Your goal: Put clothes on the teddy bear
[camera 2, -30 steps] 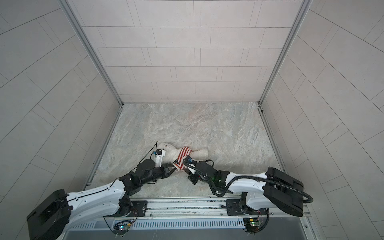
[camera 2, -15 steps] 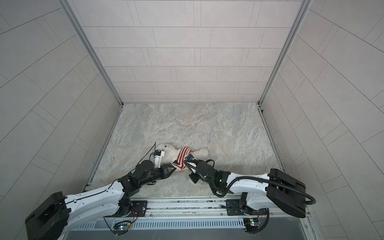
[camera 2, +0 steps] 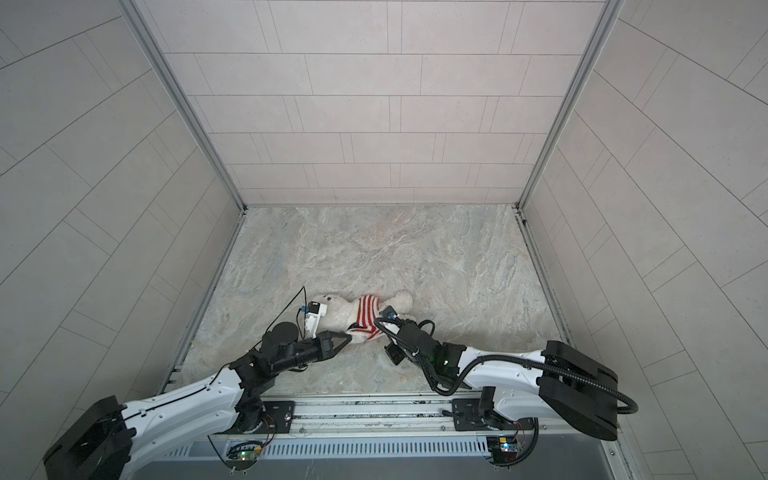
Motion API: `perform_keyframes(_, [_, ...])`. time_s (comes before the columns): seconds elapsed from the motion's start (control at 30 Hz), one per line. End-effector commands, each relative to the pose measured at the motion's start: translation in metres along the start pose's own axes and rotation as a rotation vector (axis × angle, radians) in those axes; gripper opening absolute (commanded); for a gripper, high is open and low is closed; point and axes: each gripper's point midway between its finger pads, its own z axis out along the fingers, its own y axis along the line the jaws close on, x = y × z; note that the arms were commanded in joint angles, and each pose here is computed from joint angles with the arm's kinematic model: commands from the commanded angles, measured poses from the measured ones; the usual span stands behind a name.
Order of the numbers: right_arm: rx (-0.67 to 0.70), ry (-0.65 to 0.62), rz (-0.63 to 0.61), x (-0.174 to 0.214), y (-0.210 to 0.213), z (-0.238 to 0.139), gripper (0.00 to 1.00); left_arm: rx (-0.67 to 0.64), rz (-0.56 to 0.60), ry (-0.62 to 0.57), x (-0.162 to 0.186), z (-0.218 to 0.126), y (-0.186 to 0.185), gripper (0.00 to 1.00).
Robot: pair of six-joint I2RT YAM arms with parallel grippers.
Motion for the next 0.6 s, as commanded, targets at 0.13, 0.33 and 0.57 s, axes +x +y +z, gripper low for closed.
perform_keyframes(0.13, [-0.079, -0.042, -0.012, -0.016, 0.027, 0.005, 0.00, -0.126, 0.072, -0.052, -0.018, -0.005, 0.009, 0.18])
perform_keyframes(0.33, [-0.126, -0.081, 0.004, -0.029, 0.039, 0.007, 0.00, -0.237, 0.116, -0.069, -0.022, -0.017, 0.015, 0.32])
perform_keyframes(0.57, [-0.149, -0.098, 0.014, -0.038, 0.046, 0.011, 0.00, -0.421, 0.177, -0.105, -0.022, -0.053, 0.032, 0.42])
